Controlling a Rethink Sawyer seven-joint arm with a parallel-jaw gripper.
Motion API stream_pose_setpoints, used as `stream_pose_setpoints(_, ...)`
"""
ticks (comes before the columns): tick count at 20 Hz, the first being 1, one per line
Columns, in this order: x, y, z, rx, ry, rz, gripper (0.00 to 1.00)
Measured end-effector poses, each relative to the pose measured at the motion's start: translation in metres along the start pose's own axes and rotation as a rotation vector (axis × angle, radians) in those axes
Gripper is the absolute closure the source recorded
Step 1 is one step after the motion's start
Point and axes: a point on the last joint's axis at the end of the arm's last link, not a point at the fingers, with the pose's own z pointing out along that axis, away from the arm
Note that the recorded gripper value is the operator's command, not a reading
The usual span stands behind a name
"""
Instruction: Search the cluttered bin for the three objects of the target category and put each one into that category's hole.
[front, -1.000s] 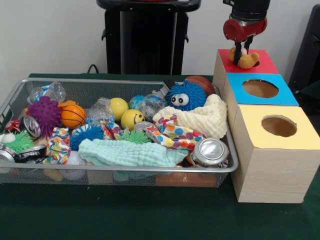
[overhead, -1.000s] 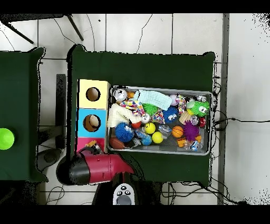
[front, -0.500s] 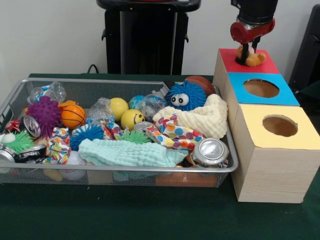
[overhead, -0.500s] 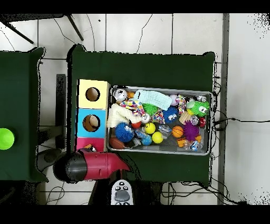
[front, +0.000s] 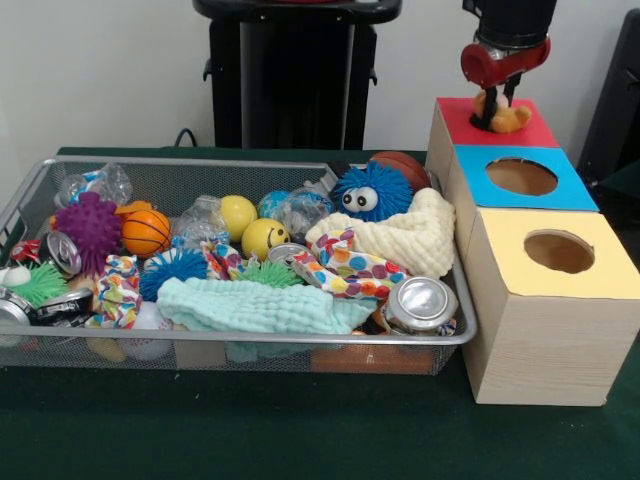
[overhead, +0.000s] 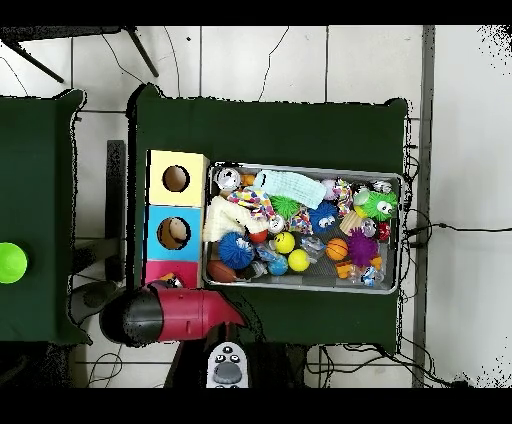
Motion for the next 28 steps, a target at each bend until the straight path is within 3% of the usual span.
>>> stream_pose_setpoints(11, 0.000, -0.002, 0.011, 0.048, -0.017, -0.013, 1.00)
stream_pose_setpoints(19, 0.012, -0.006, 0.053, 0.105, -0.050, -0.063, 1.00)
stream_pose_setpoints(28, 0.011, -0.007, 0.058, 0.146, -0.084, -0.110, 1.00)
